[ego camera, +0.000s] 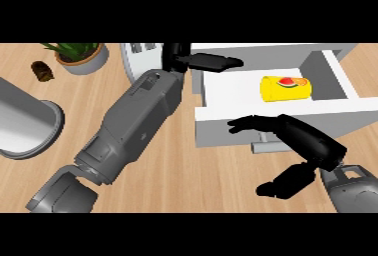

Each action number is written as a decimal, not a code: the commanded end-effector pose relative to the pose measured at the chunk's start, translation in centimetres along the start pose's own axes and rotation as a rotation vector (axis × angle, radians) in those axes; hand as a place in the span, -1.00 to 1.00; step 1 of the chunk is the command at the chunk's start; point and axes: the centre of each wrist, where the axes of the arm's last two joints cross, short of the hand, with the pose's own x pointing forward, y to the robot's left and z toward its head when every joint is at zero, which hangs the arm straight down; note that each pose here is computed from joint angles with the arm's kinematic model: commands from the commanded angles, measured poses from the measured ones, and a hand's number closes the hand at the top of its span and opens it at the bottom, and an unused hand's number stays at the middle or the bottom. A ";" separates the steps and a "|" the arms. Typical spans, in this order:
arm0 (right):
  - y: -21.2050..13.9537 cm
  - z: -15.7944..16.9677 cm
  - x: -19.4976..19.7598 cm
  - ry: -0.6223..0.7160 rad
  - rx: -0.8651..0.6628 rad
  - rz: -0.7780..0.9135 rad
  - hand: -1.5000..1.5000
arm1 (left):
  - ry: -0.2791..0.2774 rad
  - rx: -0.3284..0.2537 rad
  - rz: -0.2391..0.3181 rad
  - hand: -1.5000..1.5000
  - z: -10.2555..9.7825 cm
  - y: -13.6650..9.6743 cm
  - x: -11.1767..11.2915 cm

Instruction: Pick up the cup, place it into the drawer and close the drawer

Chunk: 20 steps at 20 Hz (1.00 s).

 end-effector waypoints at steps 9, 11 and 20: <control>5.1 -4.7 -10.6 0.277 0.096 0.147 1.00 | -0.029 0.006 0.101 -1.00 2.4 3.8 -1.9; 4.7 -6.4 -11.6 0.283 0.085 0.142 1.00 | -0.028 0.029 0.101 -1.00 1.6 6.1 -1.0; -2.8 -7.1 -13.8 0.237 -0.187 0.104 1.00 | -0.016 -0.012 0.118 -1.00 4.0 9.2 -1.9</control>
